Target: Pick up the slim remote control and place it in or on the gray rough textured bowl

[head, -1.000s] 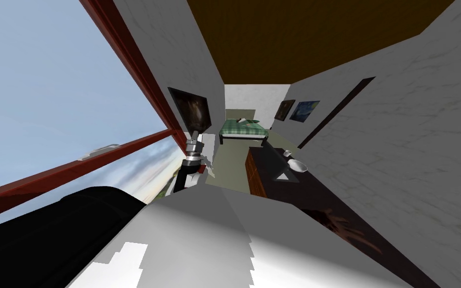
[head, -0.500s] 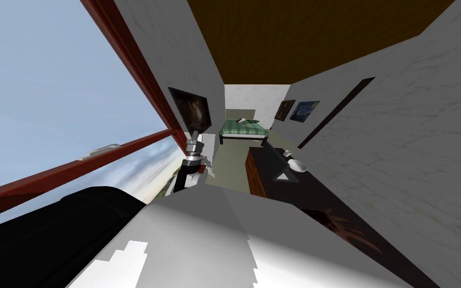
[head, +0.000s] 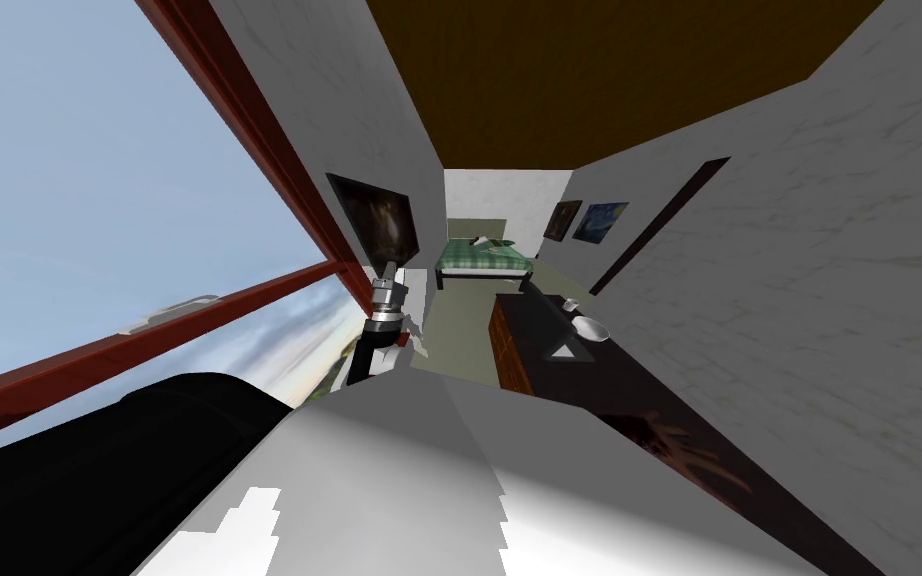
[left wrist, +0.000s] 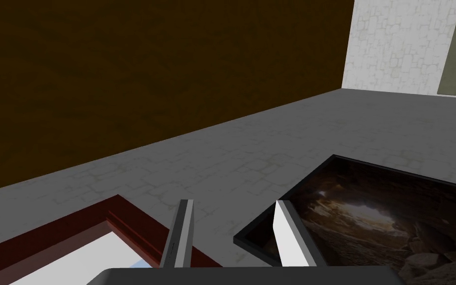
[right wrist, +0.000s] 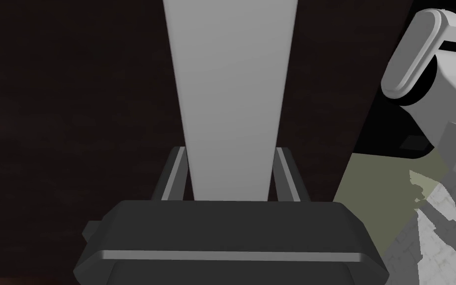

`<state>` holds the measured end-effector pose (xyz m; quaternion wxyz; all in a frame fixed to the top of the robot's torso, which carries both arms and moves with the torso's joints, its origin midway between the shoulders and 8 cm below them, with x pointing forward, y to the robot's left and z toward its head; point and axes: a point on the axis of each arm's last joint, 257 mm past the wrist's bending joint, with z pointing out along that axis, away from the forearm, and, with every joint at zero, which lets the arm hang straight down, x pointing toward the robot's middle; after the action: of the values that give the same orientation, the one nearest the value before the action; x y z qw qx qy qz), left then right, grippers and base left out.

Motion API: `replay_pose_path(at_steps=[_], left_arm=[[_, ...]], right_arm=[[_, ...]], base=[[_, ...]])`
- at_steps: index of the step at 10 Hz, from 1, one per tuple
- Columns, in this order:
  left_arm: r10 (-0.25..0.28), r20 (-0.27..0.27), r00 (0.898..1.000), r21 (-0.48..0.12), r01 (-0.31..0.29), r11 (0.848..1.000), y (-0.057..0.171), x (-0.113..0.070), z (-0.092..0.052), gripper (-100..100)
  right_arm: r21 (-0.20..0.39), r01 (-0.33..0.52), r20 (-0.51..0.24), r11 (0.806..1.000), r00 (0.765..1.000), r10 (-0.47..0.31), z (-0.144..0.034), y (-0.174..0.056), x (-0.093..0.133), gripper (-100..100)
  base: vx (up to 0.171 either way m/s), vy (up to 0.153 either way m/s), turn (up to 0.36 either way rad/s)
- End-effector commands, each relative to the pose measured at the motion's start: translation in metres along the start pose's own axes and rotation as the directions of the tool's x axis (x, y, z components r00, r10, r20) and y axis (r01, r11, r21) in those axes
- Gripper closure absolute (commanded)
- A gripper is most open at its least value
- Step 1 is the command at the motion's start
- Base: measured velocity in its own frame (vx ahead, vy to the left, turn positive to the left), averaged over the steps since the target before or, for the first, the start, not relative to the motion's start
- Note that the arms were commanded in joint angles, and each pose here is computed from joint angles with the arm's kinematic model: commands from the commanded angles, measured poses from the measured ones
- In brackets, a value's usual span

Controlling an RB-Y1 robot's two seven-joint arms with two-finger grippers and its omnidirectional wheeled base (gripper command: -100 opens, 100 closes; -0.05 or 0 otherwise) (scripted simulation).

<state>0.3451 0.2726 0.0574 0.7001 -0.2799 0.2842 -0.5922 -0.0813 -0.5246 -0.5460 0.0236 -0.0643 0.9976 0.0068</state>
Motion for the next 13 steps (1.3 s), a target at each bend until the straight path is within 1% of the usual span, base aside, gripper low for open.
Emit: replay_pose_path(at_steps=[1, 3, 5, 6, 8, 10, 12, 13], left_arm=[[0.0, 0.0, 1.0, 0.0, 0.0, 1.0, 0.0, 0.0, 0.0, 0], [0.0, 0.0, 1.0, 0.0, 0.0, 1.0, 0.0, 0.0, 0.0, 0], [0.0, 0.0, 1.0, 0.0, 0.0, 1.0, 0.0, 0.0, 0.0, 0], [0.0, 0.0, 1.0, 0.0, 0.0, 1.0, 0.0, 0.0, 0.0, 0], [0.0, 0.0, 1.0, 0.0, 0.0, 1.0, 0.0, 0.0, 0.0, 0], [0.0, 0.0, 1.0, 0.0, 0.0, 1.0, 0.0, 0.0, 0.0, 0], [0.0, 0.0, 1.0, 0.0, 0.0, 1.0, 0.0, 0.0, 0.0, 0], [0.0, 0.0, 1.0, 0.0, 0.0, 1.0, 0.0, 0.0, 0.0, 0]], right_arm=[[0.02, 0.017, -0.027, 1.0, 0.999, -0.017, -0.012, -0.016, 0.013, 100], [0.035, 0.036, -0.054, 0.999, 0.998, -0.034, -0.023, -0.031, 0.024, 100], [0.051, 0.078, -0.102, 0.996, 0.992, -0.072, -0.046, -0.055, 0.042, 100], [0.052, 0.089, -0.112, 0.995, 0.99, -0.083, -0.052, -0.06, 0.044, 100], [0.048, 0.111, -0.127, 0.993, 0.986, -0.104, -0.062, -0.067, 0.047, 100], [0.039, 0.133, -0.137, 0.99, 0.982, -0.126, -0.071, -0.073, 0.047, 100], [0.025, 0.154, -0.142, 0.988, 0.979, -0.148, -0.08, -0.077, 0.045, 100], [0.009, 0.172, -0.143, 0.985, 0.975, -0.169, -0.087, -0.079, 0.04, 100]], base=[[-0.016, 0.054, 0.045], [-0.046, 0.101, 0.034], [-0.073, 0.112, 0.097], [-0.082, 0.059, 0.063], [-0.078, 0.014, 0.046], [-0.097, -0.027, 0.06], [-0.112, -0.016, 0.044], [-0.168, -0.043, 0.077]])
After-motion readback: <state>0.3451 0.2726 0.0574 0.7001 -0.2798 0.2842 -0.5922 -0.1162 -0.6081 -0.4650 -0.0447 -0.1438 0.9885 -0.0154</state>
